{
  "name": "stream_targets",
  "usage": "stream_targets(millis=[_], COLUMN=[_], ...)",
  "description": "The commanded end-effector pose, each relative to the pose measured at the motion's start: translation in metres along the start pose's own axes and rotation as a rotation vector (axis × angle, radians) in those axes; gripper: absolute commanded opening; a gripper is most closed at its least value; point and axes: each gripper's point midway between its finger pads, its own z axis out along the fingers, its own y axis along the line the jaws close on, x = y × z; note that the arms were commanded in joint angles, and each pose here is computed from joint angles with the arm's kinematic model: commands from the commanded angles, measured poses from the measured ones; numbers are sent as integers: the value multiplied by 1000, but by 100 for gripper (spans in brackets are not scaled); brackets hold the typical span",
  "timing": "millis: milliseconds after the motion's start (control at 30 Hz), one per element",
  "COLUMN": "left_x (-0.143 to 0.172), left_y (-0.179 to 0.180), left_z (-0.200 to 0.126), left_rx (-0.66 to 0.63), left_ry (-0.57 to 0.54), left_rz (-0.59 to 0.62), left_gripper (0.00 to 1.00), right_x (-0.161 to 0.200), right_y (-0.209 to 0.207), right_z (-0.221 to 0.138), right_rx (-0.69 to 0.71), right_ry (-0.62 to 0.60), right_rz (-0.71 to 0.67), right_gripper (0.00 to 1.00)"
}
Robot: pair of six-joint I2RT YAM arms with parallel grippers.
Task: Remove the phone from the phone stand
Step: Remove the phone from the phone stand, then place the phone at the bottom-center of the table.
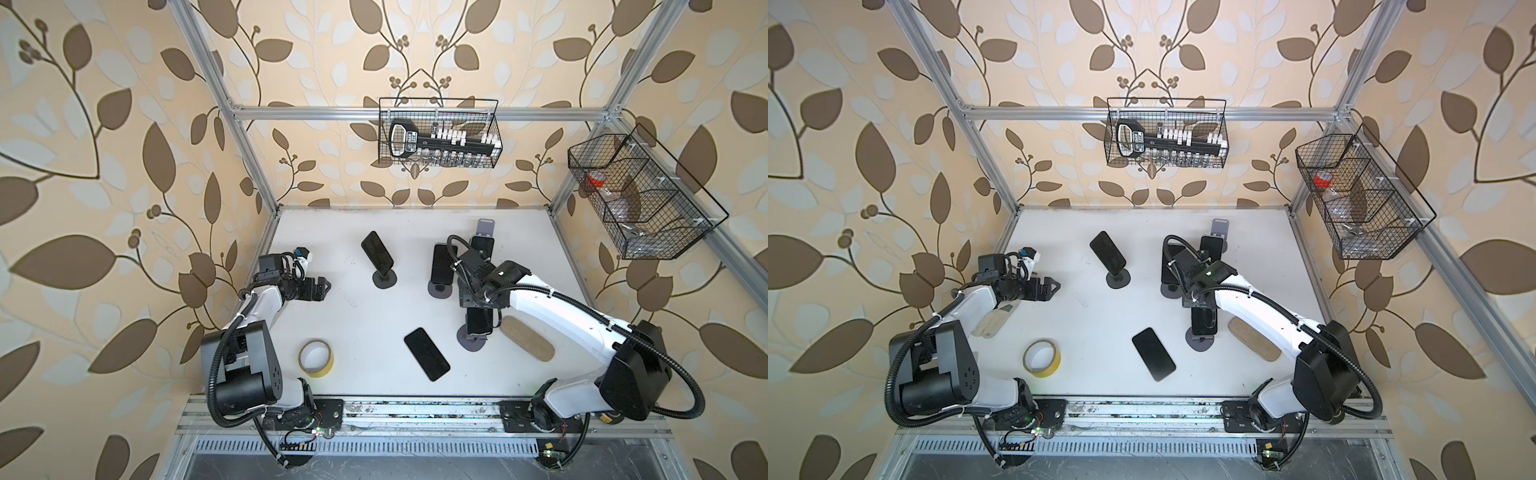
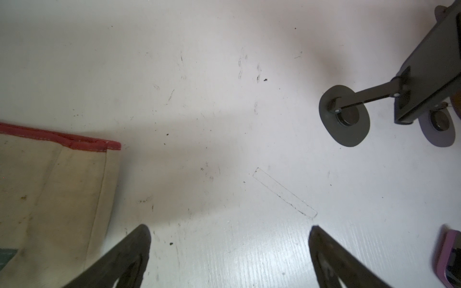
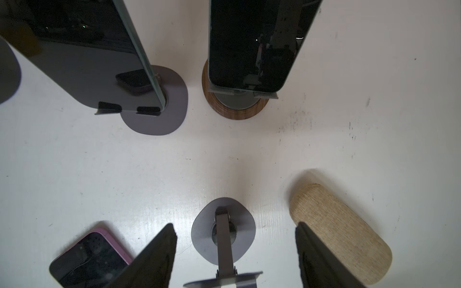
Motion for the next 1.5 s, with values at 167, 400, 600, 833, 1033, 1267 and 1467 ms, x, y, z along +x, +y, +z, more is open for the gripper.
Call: stream_targets(millis=[167, 400, 600, 833, 1033, 1267, 1467], left_x=[-9, -9, -9, -9, -9, -9, -9], left_y=[-4, -3, -3, -3, -3, -3, -4], left_z=[-6, -6, -6, -6, -6, -6, -6], left_rx=[14, 11, 11, 12, 12, 13, 15], left_ry=[-21, -20, -19, -17, -16, -14, -15], left_rz=[26, 25, 24, 22, 22, 22, 24], left_gripper=[99, 99, 99, 99, 99, 99, 99], right_x=[-56, -100, -116, -108, -82, -45, -15], right_y=[-14, -13, 17, 76, 127, 180, 212], right_z=[-53, -105, -130, -147, -142, -133, -129], right_rx=[-88, -224, -340, -503, -583, -658, -705], right_ry=[-224, -413, -457, -453, -393, -281, -182], right_rz=[97, 153, 81, -16, -115, -218, -300], right_gripper=[67, 65, 65, 65, 65, 65, 65])
